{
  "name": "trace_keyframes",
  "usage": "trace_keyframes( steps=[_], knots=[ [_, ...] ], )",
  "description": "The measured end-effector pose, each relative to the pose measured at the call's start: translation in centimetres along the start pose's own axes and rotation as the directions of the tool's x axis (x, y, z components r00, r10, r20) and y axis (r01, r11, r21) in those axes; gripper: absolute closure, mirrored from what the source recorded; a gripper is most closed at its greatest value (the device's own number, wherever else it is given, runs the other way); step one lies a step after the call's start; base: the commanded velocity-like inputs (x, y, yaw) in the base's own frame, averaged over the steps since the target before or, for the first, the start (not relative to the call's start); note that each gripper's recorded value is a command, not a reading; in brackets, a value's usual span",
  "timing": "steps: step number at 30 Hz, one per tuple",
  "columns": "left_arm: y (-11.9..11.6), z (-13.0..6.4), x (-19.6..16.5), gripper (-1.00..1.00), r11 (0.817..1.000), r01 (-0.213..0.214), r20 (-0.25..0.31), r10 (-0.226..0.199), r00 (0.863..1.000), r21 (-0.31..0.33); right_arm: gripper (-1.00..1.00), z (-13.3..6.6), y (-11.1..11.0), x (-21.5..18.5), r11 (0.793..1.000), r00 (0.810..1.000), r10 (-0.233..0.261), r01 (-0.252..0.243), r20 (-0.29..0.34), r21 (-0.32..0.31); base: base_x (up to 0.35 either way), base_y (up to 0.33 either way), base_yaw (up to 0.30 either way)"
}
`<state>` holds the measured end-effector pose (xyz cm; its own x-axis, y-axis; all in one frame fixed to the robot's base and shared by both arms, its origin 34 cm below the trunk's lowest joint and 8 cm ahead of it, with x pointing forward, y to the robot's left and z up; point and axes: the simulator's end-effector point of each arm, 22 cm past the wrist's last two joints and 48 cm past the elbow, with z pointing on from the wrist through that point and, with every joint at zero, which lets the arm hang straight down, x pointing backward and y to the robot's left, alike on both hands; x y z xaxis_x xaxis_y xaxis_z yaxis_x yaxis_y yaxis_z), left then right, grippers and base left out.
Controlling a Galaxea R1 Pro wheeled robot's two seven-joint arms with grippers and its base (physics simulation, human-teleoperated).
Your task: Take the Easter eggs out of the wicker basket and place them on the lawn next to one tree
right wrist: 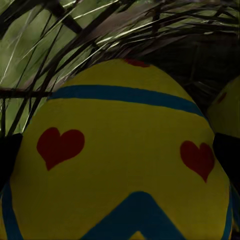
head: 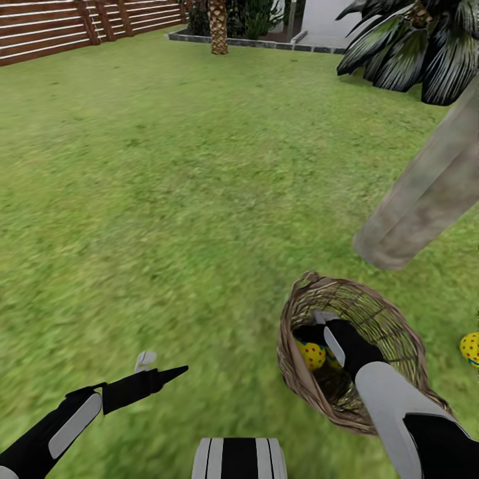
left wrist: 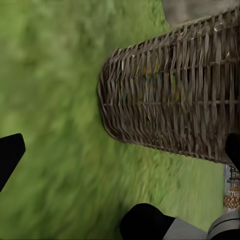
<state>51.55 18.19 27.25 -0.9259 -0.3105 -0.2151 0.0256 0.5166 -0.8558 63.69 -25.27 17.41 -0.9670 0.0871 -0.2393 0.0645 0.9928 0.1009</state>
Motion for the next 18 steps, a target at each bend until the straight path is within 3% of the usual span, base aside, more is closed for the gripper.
trace_keyframes(
  steps=[18],
  knots=[
    [-4.6,-1.3,-2.2,-1.0,1.0,-0.009,-0.003,0.009,1.0,0.029,1.0,-3.7,0.4,-2.1,1.0,1.0,-0.001,0.001,0.002,0.001,-0.044,-0.045,-0.001]
  ],
)
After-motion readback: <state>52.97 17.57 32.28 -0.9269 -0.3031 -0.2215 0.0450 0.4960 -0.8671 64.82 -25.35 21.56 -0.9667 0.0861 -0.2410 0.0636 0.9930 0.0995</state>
